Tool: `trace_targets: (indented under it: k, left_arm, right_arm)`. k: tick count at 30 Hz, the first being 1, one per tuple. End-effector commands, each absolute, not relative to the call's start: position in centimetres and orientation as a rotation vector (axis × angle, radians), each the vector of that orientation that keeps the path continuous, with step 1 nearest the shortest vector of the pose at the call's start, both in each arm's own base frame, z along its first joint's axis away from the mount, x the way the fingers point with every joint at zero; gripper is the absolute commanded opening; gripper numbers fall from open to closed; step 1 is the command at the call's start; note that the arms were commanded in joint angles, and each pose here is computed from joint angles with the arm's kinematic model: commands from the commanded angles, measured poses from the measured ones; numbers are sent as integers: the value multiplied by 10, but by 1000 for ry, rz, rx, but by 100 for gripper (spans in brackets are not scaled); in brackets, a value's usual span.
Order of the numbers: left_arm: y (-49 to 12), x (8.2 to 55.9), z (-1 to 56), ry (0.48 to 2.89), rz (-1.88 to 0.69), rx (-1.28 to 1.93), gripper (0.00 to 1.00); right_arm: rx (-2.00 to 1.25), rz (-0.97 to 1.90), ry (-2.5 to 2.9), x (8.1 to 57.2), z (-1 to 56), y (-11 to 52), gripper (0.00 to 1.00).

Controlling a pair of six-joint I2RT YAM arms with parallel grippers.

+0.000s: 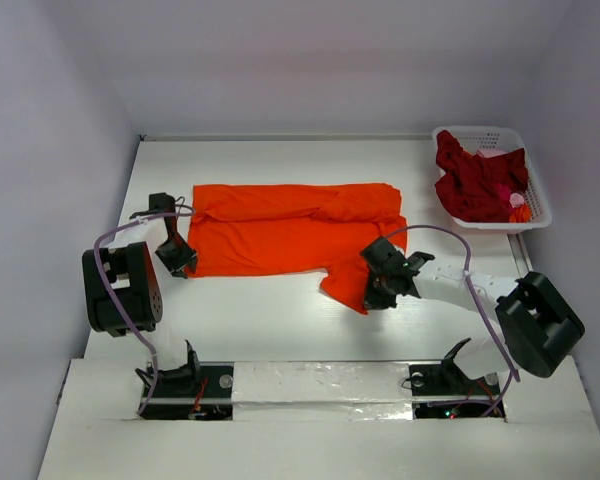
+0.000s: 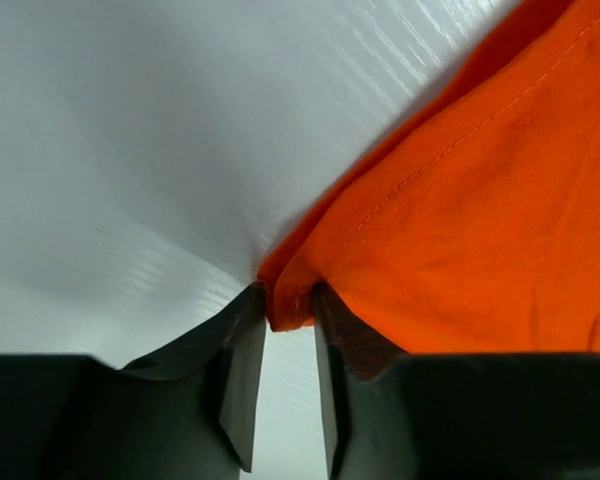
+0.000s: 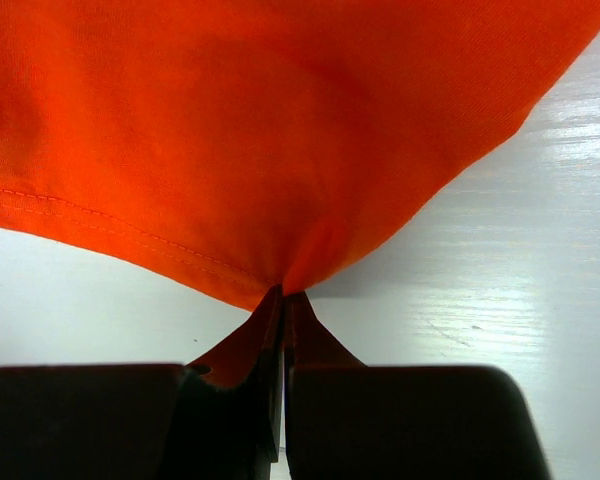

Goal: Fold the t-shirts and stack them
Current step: Fold the tshirt

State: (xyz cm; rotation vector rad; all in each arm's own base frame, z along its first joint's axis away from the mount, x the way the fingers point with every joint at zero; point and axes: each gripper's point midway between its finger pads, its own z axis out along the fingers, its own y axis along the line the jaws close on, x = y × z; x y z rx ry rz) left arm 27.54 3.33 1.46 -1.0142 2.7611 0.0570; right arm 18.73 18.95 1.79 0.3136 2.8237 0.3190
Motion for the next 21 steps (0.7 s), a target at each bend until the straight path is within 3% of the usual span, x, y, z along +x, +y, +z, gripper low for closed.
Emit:
trace_targets:
  k: [1, 10, 15, 21]
  left_arm:
    - [37, 283, 12, 2737, 53, -1028, 21]
    - [40, 282, 12, 2733, 57, -1039, 16]
    - [38, 285, 17, 2720, 39, -1052, 0]
    - [38, 287, 28, 2707, 30, -1045, 0]
  right_arm:
    - [287, 340, 2790, 197, 24, 198, 0]
    - [278, 340, 2789, 199, 25, 199, 0]
    - [281, 334, 2787, 199, 25, 198, 0]
    - [297, 356, 2756, 203, 37, 200, 0]
